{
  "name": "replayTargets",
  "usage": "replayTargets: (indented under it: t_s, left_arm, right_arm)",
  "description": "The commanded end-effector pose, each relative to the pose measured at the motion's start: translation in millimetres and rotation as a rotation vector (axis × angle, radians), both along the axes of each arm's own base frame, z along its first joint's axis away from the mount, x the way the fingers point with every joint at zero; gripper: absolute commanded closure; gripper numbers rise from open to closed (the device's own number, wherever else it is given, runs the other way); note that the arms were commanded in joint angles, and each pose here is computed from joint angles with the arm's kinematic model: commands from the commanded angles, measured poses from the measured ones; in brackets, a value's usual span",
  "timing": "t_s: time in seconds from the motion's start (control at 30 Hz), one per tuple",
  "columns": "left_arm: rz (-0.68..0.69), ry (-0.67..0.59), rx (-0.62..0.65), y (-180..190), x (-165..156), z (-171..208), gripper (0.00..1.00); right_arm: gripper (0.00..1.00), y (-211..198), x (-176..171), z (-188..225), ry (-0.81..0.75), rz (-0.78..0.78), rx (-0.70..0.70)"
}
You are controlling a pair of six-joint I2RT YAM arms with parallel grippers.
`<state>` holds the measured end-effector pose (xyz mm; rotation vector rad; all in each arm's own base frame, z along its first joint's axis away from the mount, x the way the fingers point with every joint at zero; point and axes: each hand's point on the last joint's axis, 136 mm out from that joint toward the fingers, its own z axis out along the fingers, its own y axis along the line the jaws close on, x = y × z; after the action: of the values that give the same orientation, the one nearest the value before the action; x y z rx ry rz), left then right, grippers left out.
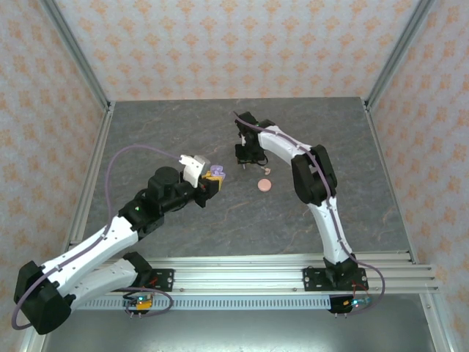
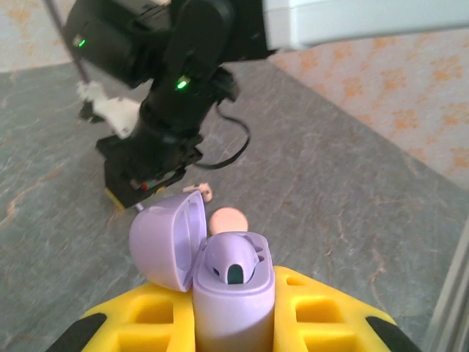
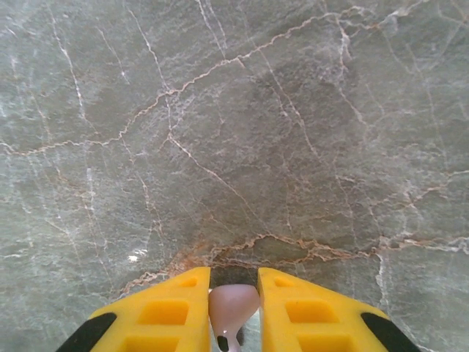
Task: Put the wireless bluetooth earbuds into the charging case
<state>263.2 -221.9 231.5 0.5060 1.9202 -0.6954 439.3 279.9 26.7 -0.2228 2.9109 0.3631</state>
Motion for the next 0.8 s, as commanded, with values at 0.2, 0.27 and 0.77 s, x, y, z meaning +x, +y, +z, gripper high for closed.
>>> replayTargets:
  t_s: [0.2, 0.27, 0.77]
  left_arm:
    - [0.129, 0.108, 0.079, 6.6, 24.7, -25.7, 0.84]
    - [0.136, 0.133, 0.088, 5.8, 29.0, -33.1, 0.84]
    - [0.098, 0.217, -0.047, -6.7, 61.8, -65.5, 0.85]
  right_arm:
    - [0.80, -19.6, -8.2, 17.6, 0.016, -0.088, 0.164]
    - [0.80, -22.1, -9.6, 23.9, 0.005, -0.097, 0.194]
    - [0.80, -38.7, -20.7, 102.1, -0.143, -0.139, 0.425]
